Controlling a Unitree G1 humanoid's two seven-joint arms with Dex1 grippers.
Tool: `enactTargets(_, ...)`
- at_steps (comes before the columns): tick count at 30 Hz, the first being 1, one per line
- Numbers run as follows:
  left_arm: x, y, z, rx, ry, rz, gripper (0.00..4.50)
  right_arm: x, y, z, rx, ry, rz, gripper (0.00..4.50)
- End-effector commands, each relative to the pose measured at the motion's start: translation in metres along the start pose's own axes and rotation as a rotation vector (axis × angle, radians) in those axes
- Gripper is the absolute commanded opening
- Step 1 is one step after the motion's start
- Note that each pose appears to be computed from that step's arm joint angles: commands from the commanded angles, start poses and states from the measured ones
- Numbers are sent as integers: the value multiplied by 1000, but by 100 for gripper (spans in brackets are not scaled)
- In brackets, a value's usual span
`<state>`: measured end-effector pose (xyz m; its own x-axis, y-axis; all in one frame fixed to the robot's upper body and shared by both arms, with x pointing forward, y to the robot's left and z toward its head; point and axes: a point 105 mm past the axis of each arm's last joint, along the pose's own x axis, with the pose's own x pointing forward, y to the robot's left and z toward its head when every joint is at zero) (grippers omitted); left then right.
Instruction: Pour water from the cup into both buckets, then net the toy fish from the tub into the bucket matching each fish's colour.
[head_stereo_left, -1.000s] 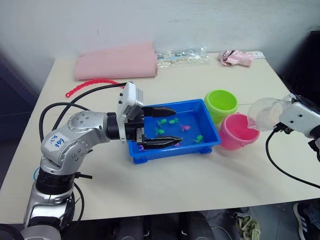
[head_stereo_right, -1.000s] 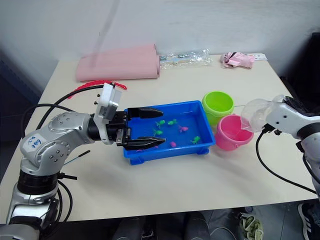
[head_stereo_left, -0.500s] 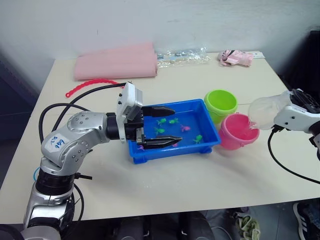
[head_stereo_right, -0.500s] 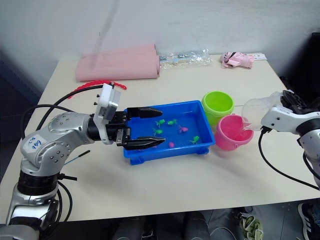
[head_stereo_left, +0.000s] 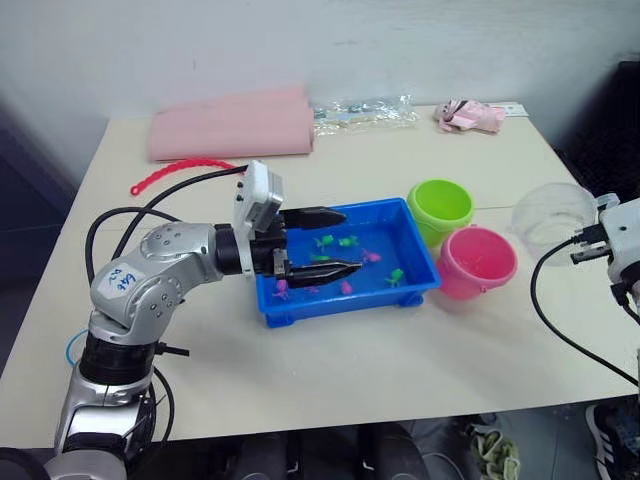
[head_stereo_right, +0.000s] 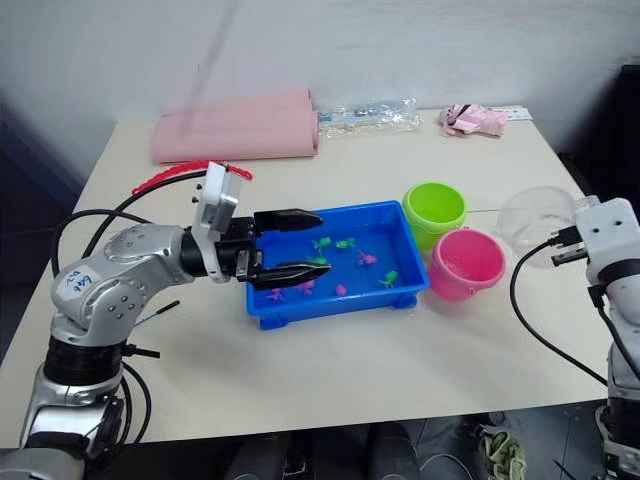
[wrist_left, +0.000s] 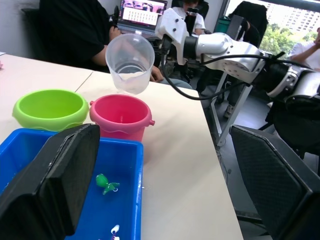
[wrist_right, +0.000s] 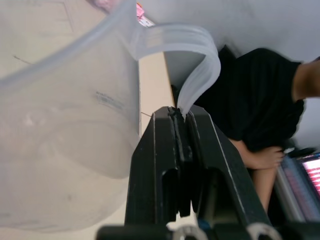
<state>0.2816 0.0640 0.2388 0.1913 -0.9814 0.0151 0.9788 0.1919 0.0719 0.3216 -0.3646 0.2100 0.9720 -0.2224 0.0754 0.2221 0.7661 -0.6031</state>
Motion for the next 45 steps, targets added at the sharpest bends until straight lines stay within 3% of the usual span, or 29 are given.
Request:
enactTargets(1,-1,11,19,29,-59,46,450,10,-16,33,83,-73,-41,6)
enactTargets(7,0,17,20,41,-54,66,450,42,-5,58,116,-100,-30,6)
enactTargets(11,-2,19,23,54,-68,88,450,60,10,78,-182,-149,-18,6)
enactTargets(15,-2,18,25,59,-80,95,450,74,21,90,-317,-194,-44,6)
enactTargets(27,-10,14,26,63,-88,131,450,72,54,136,-981,-511,-43,6)
enactTargets(31,-10,13,26,67,-86,134,450,71,61,145,-1058,-591,-61,6)
enactTargets(45,-11,12,27,67,-85,135,450,74,60,158,-1194,-675,-130,6)
